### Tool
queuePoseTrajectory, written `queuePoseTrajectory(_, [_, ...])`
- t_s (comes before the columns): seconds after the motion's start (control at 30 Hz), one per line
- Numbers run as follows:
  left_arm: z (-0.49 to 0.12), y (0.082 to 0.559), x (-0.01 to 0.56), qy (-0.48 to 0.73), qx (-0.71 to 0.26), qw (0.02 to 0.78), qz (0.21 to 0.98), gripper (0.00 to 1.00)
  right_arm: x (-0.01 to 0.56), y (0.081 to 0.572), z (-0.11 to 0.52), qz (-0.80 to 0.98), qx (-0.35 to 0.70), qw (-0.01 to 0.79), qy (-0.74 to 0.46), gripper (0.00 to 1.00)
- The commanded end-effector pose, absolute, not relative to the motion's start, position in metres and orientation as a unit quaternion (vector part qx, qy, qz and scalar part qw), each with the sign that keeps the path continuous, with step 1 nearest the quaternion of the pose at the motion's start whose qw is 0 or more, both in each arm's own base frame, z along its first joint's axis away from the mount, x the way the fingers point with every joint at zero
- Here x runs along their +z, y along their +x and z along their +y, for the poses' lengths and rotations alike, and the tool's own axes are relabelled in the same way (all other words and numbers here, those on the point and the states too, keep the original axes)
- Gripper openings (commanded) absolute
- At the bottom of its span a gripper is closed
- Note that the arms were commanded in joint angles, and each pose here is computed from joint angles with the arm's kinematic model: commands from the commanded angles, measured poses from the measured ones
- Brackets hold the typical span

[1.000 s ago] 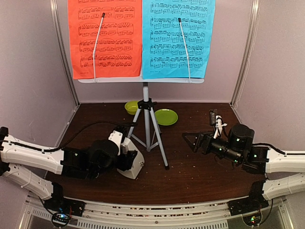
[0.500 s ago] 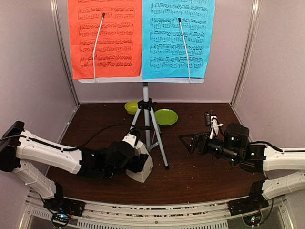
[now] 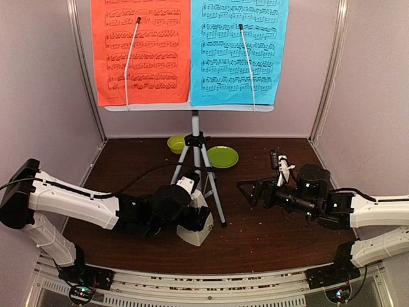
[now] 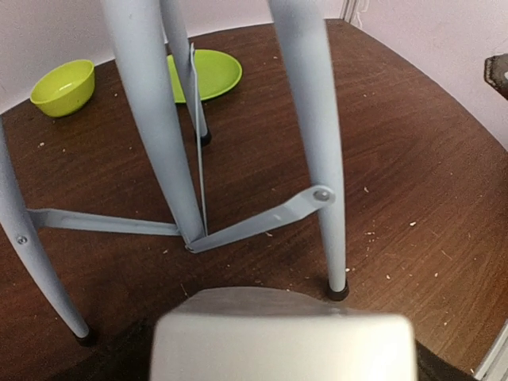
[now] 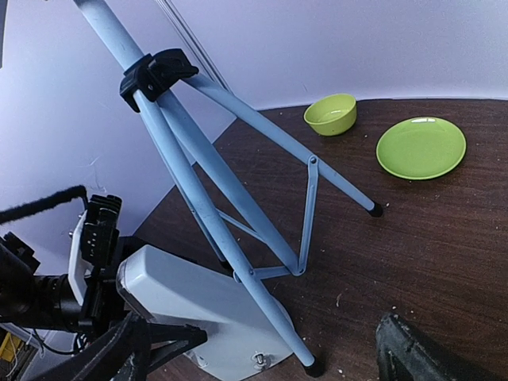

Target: Set up the instrument practice props

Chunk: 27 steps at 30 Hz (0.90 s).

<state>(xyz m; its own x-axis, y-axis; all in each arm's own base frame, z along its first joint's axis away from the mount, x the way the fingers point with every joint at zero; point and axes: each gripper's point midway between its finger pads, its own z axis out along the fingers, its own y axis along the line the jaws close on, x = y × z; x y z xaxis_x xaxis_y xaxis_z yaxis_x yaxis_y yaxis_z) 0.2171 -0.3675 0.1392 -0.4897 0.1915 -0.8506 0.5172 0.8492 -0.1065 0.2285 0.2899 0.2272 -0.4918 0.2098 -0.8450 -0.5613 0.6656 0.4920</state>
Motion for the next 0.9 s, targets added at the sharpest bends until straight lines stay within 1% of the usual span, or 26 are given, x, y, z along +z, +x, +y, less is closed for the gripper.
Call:
queuePoseTrajectory(0.0, [-0.376, 0.216, 0.183, 0.224, -0.218, 0.488, 0.815, 0.98, 0.244, 0.227, 0.297, 0.755, 0.407, 0.5, -0.121, 1.0])
queuePoseTrajectory(0.07, [-0.372, 0.212, 0.19, 0.231, -0.228, 0.496, 0.805, 0.98, 0.245, 0.228, 0.298, 0.755, 0.408, 0.499, -0.122, 1.0])
queuePoseTrajectory(0.2, [-0.356, 0.2, 0.206, 0.229, -0.278, 0.522, 0.773, 0.97, 0.247, 0.227, 0.309, 0.757, 0.412, 0.489, -0.134, 1.0])
queuePoseTrajectory(0.3, [-0.344, 0.191, 0.202, 0.235, -0.299, 0.537, 0.753, 0.94, 0.251, 0.225, 0.321, 0.757, 0.414, 0.483, -0.147, 1.0])
queuePoseTrajectory(0.4, [-0.342, 0.187, 0.2, 0.246, -0.3, 0.547, 0.741, 0.9, 0.257, 0.223, 0.335, 0.755, 0.423, 0.476, -0.157, 1.0])
queuePoseTrajectory(0.57, [-0.345, 0.186, 0.203, 0.255, -0.307, 0.563, 0.724, 0.84, 0.252, 0.221, 0.36, 0.759, 0.437, 0.449, -0.178, 1.0])
queuePoseTrajectory(0.7, [-0.35, 0.187, 0.202, 0.264, -0.302, 0.566, 0.72, 0.82, 0.246, 0.218, 0.379, 0.763, 0.448, 0.424, -0.192, 0.98])
queuePoseTrajectory(0.87, [-0.356, 0.188, 0.199, 0.27, -0.299, 0.563, 0.722, 0.82, 0.246, 0.216, 0.392, 0.762, 0.457, 0.412, -0.202, 0.98])
